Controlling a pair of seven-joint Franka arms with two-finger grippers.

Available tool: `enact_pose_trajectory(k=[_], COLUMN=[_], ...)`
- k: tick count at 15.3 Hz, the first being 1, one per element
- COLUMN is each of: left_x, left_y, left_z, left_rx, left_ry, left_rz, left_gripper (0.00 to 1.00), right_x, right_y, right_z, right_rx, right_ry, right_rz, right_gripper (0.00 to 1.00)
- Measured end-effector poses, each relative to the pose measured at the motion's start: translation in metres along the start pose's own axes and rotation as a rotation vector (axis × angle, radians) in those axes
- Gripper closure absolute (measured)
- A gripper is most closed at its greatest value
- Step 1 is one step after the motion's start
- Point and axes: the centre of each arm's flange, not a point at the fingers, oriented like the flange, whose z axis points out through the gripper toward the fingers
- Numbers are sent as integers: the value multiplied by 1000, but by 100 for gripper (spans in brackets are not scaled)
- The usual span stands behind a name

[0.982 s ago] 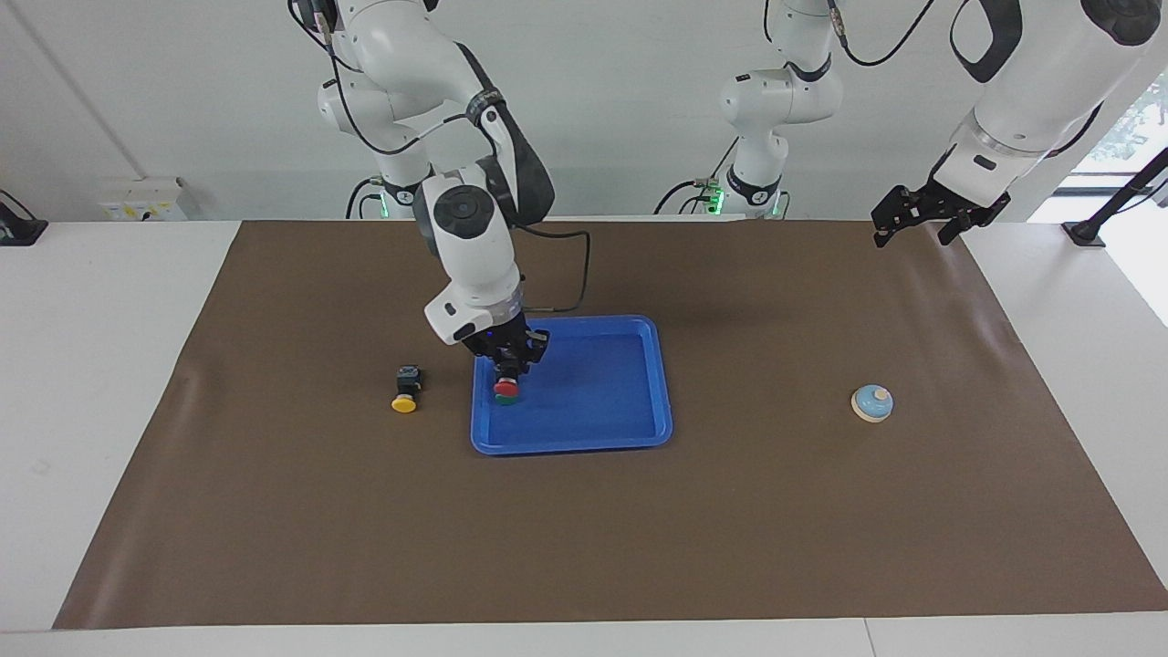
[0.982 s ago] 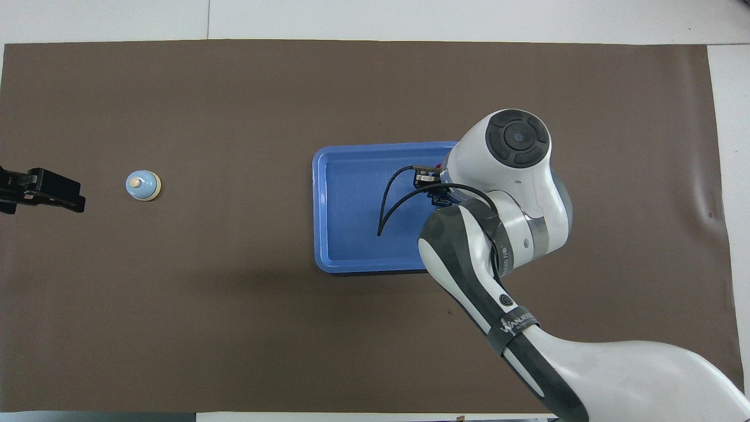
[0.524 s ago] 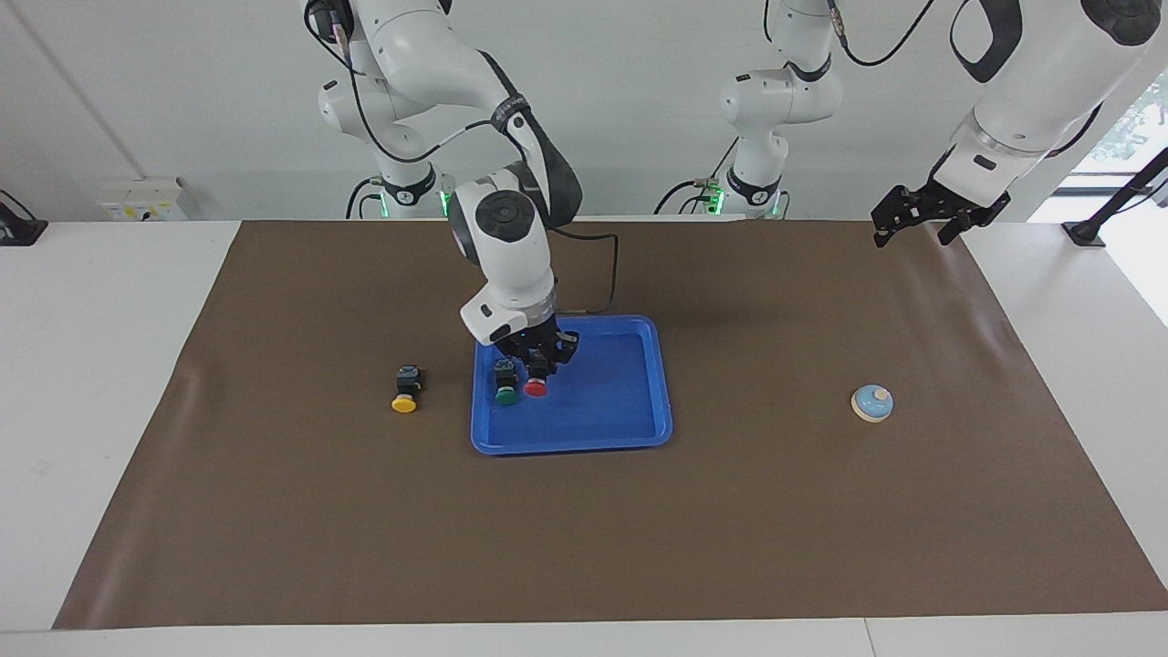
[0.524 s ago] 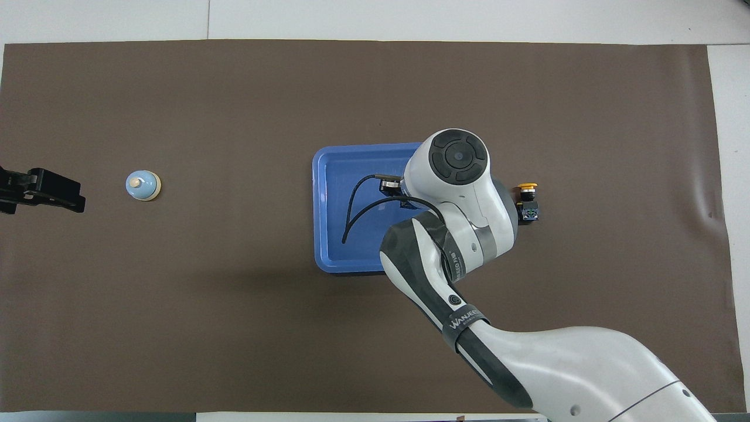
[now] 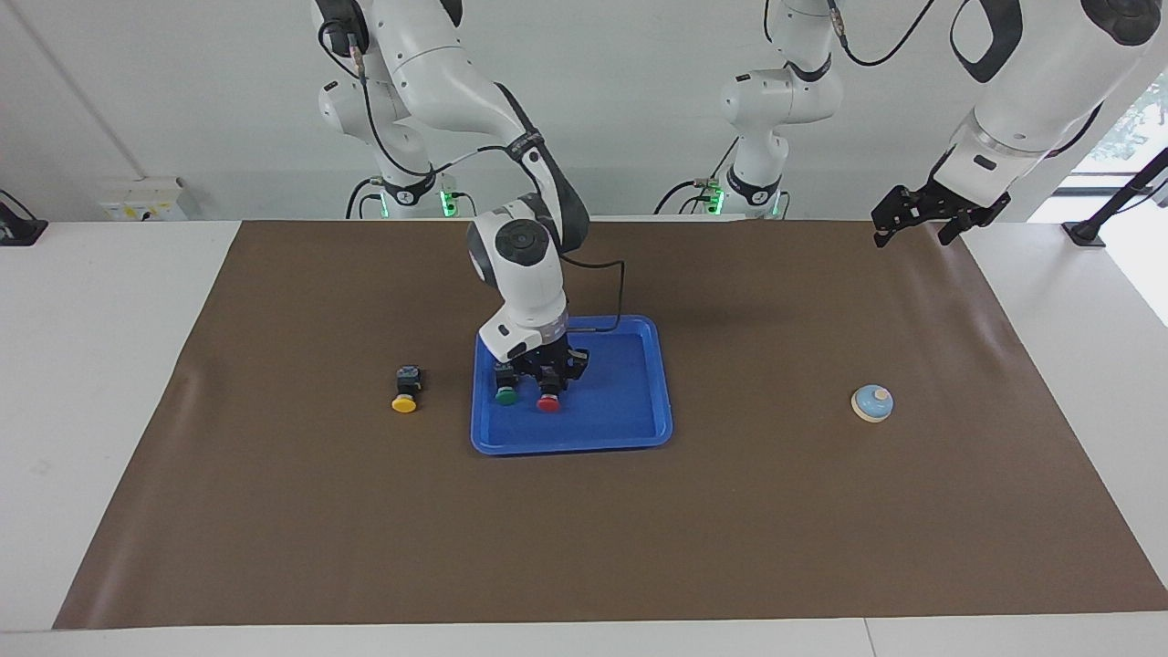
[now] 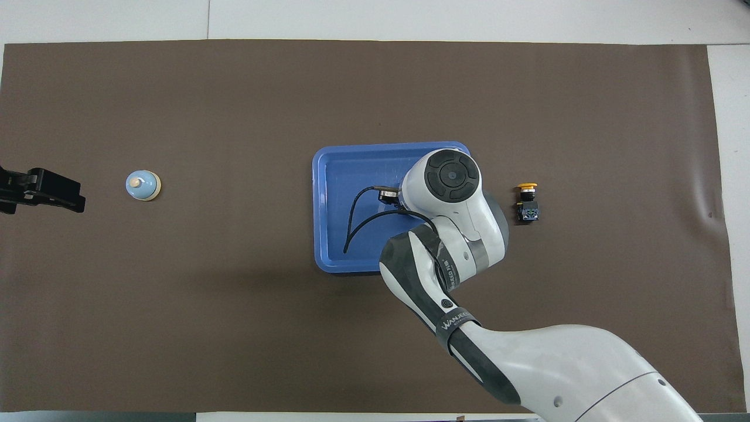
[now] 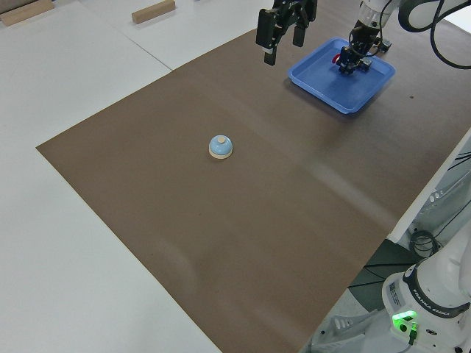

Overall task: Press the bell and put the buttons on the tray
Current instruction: 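Carry the red button into the tray beside the green one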

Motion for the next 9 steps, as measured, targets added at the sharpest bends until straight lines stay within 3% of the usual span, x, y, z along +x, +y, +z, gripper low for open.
enact_pose_trajectory(k=[2, 5, 8, 9], left_x=[0, 0, 0, 0], left_y=[0, 0, 0, 0], left_z=[0, 0, 0, 0], left_rx=[0, 0, 0, 0], left_ry=[0, 0, 0, 0], left_rz=[0, 0, 0, 0], left_gripper=[0, 0, 0, 0], right_x=[-2, -3, 11, 20], right_y=[2, 5, 13, 22], right_z=[5, 7, -17, -28], right_rx=[4, -1, -27, -30], right_ry=[7, 2, -28, -31], right_rz=[1, 2, 20, 20], right_gripper=[57, 33, 0, 0])
